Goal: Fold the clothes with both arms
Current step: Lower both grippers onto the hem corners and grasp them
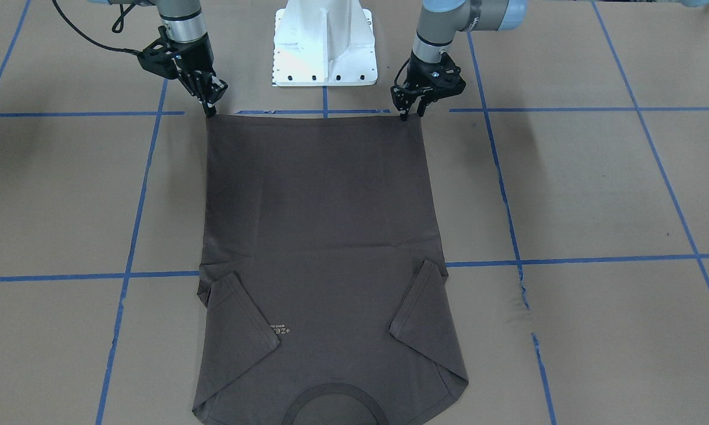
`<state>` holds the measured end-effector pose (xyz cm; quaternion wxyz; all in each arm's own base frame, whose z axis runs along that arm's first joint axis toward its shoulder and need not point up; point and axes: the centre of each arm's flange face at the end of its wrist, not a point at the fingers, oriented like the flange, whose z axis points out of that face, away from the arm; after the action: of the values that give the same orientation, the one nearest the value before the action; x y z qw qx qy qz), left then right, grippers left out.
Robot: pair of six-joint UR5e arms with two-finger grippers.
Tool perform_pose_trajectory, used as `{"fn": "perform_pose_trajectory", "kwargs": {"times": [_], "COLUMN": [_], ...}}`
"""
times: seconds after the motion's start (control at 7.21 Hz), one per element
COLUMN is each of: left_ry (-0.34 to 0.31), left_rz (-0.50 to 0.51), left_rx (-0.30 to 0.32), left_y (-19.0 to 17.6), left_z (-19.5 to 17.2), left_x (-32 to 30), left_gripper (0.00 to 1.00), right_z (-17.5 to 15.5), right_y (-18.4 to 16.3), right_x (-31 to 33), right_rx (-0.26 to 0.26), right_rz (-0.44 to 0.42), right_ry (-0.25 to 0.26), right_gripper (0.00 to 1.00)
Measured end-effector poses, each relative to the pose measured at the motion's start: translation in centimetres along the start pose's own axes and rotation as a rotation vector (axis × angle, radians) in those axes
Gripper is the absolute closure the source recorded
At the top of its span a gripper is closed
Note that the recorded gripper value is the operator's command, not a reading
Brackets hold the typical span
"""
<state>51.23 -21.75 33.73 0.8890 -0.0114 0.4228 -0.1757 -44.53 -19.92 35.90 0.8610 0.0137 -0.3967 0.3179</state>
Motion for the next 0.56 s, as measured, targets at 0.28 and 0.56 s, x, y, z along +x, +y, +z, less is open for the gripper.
{"fn": "perform_pose_trajectory", "kwargs": {"times": [0.28,0.56], "left_ry": [0.01,0.041], "left_rz": [-0.001,-0.003], "left_rx": [-0.004,-0.014], "left_y": [0.0,0.1], "left_z": [-0.5,-2.8], "left_x": [0.2,0.6], "left_gripper": [1.0,1.0], "right_z": [-0.1,-0.7], "right_y": [0.0,0.4], "right_x": [0.0,-0.2], "right_rx": [-0.001,-0.011], "right_rz": [0.0,-0.001], "right_ry": [-0.001,-0.013], "right_gripper": [1.0,1.0]}}
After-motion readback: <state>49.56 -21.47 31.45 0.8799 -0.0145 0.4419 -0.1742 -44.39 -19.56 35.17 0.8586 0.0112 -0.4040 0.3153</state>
